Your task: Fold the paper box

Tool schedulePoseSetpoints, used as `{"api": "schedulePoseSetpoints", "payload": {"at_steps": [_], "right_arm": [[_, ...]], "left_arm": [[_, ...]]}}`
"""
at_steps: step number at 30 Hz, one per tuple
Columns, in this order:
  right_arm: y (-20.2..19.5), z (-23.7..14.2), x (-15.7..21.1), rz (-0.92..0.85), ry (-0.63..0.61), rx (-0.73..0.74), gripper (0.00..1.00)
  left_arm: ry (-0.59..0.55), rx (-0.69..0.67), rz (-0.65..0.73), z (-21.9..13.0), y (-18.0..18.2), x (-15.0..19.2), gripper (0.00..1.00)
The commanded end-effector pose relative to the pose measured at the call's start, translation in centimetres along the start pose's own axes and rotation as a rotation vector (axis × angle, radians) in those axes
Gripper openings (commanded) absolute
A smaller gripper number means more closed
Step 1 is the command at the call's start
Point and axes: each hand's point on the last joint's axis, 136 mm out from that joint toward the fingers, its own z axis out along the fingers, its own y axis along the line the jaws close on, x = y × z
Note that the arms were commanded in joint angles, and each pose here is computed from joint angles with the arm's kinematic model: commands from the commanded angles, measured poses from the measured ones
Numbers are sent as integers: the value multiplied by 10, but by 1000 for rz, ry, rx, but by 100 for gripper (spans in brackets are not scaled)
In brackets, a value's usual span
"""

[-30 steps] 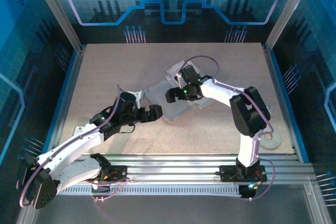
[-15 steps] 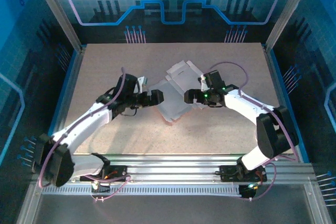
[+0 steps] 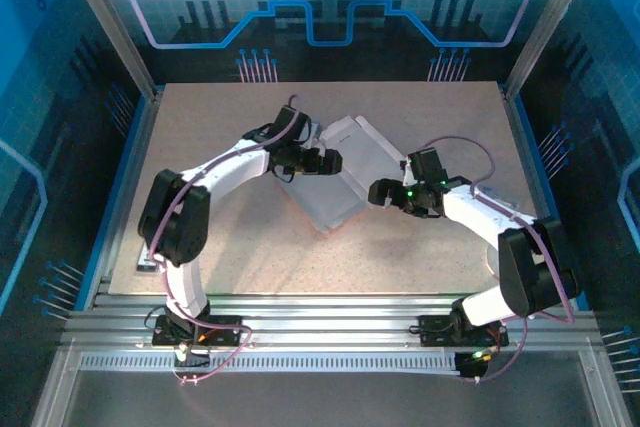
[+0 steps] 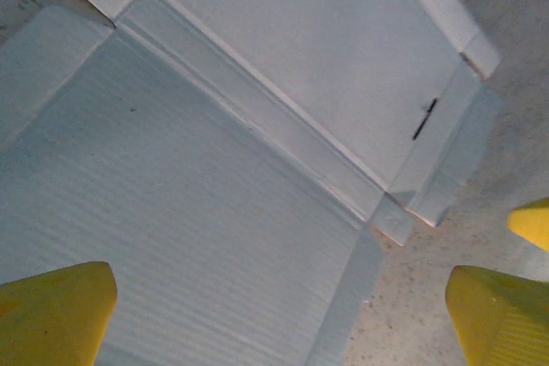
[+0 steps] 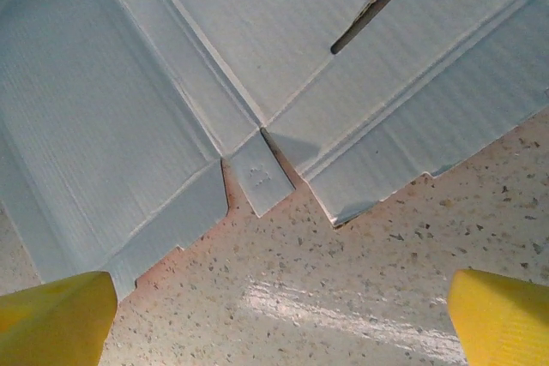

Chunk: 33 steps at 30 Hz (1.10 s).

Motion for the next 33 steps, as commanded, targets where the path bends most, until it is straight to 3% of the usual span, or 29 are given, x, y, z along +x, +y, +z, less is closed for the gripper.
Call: {"api": "schedulePoseSetpoints", "payload": {"at_steps": [1,9,18,33], "right_arm": [[5,-1,-10,24,-44,-46,100],[12,22,-36,25,-53,-66,100],[3,49,-51,56,-23,-23,100],[10,82,-53,50,37,-24,100]], "left_arm": [[27,-37,41,12,4,-1,99],[87,-34,-12,43,17,21,99],[121,26,-133,48,14,62,99],[98,146,-302,28,-46,138,99]]}}
